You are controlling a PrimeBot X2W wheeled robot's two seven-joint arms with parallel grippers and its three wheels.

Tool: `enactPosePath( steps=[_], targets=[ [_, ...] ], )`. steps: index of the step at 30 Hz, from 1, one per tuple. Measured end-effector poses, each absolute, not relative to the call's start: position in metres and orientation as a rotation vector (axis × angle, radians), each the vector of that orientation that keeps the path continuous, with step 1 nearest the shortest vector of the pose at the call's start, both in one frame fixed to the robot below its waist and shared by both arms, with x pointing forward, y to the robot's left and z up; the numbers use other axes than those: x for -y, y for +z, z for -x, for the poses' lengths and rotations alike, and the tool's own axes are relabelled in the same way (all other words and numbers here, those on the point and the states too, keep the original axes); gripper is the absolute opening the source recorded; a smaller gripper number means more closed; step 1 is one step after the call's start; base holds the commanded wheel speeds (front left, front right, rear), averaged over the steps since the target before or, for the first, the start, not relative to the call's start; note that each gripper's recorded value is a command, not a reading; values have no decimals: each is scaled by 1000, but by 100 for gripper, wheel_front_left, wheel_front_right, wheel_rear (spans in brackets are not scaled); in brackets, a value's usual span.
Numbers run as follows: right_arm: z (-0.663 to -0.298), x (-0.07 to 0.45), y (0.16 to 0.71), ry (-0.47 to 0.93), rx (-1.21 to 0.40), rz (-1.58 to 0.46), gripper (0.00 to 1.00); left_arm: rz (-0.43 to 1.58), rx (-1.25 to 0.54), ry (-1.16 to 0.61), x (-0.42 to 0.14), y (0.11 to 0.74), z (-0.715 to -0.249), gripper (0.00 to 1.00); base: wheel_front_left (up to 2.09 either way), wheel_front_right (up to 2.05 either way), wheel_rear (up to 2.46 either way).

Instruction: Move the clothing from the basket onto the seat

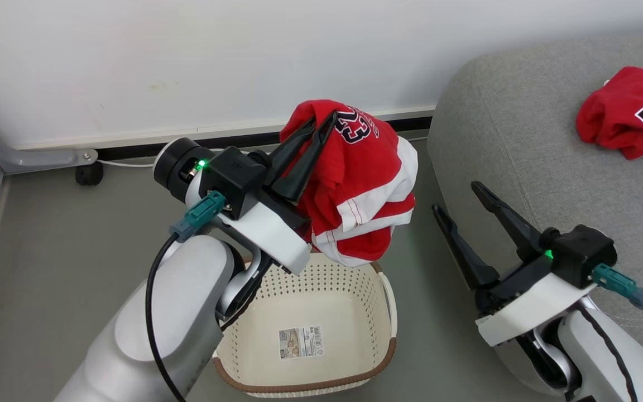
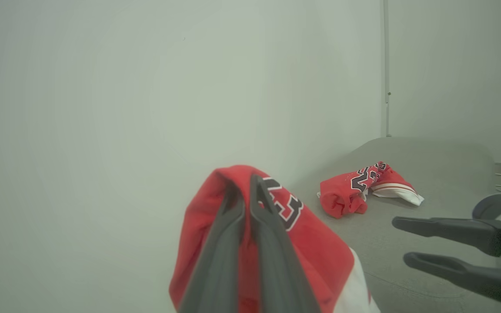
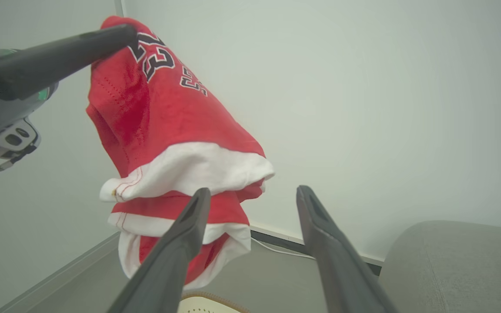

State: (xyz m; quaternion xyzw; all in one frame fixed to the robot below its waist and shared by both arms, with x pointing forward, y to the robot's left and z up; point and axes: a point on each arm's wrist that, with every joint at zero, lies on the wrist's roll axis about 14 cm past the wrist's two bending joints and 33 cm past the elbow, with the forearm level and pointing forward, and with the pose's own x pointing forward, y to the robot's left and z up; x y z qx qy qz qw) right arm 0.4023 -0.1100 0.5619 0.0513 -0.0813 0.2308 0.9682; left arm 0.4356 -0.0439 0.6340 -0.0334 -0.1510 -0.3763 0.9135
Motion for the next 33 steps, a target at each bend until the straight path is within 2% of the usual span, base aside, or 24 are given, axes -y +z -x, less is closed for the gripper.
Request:
enactPosePath(
  steps=[12, 19, 20, 21, 25, 26, 27, 28, 29, 33],
  targets=[
    [-417, 55, 546, 649, 87, -6, 100, 78, 324, -782, 47, 637, -434, 0, 0, 0, 0],
    [-428, 38, 549, 684, 80, 14, 99, 75, 322, -781, 47, 636, -433, 0, 0, 0, 0],
    [-430, 36, 549, 685, 80, 16, 44, 76, 322, -782, 47, 635, -433, 0, 0, 0, 0],
    [-431, 35, 550, 687, 81, 17, 0, 78, 322, -782, 47, 635, -433, 0, 0, 0, 0],
    [-434, 31, 553, 692, 84, -5, 0, 78, 311, -781, 47, 630, -434, 0, 0, 0, 0],
    [-435, 31, 553, 691, 85, -5, 0, 77, 307, -781, 48, 629, -435, 10, 0, 0, 0],
    [-435, 32, 553, 689, 86, -6, 0, 76, 303, -782, 48, 627, -435, 45, 0, 0, 0],
    [-435, 32, 554, 687, 88, -9, 0, 77, 302, -783, 49, 626, -435, 85, 0, 0, 0],
    [-436, 33, 554, 684, 89, -11, 0, 78, 302, -784, 49, 625, -435, 100, 0, 0, 0],
    [-437, 39, 557, 670, 97, -14, 0, 79, 294, -788, 51, 621, -437, 100, 0, 0, 0]
  ],
)
